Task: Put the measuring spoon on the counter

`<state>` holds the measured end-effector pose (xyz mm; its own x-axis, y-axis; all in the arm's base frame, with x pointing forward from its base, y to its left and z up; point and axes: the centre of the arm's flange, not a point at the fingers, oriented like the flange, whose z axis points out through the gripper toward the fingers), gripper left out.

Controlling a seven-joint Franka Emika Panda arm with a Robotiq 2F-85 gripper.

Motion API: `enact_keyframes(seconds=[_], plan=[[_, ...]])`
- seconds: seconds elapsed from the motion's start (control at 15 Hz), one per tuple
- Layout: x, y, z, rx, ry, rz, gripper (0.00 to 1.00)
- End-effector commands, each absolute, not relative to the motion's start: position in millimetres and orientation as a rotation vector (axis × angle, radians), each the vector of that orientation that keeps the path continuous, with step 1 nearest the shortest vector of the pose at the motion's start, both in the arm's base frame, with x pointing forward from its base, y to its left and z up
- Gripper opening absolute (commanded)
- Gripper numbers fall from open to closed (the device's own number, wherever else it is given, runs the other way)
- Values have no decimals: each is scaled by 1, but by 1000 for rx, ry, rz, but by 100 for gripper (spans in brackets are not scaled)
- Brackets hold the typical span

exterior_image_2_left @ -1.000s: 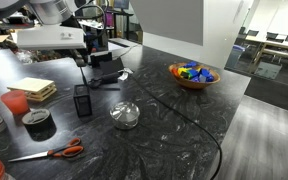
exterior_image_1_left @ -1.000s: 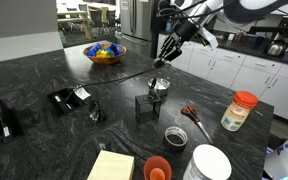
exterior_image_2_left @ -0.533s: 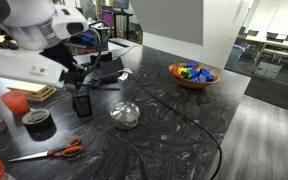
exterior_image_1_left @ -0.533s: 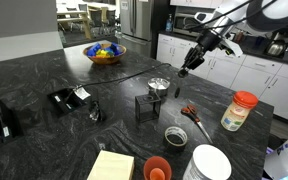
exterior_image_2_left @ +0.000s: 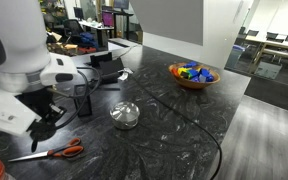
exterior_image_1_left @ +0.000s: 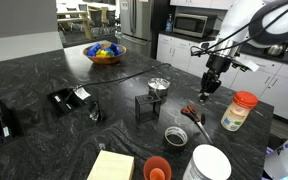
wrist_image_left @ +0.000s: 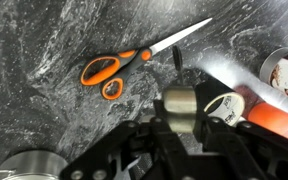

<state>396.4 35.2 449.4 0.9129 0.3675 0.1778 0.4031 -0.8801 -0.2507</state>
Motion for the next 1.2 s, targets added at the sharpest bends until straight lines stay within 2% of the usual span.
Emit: enact_keyframes(seconds=[0.0,0.6,0.67,0.73,0.8,0.87,1.07,1.13], plan=[[413,48,431,-2696,-669,-64,7],[459,81,383,-2448,-861,102,7],[464,80,378,-2450,-860,126,14],[470,78,374,-2459,-859,141,30],[474,76,369,-2481,-857,150,55],[479,74,364,-2509,-849,153,55],[477,70,357,-2541,-846,141,72],[479,69,355,-2549,-845,144,55]])
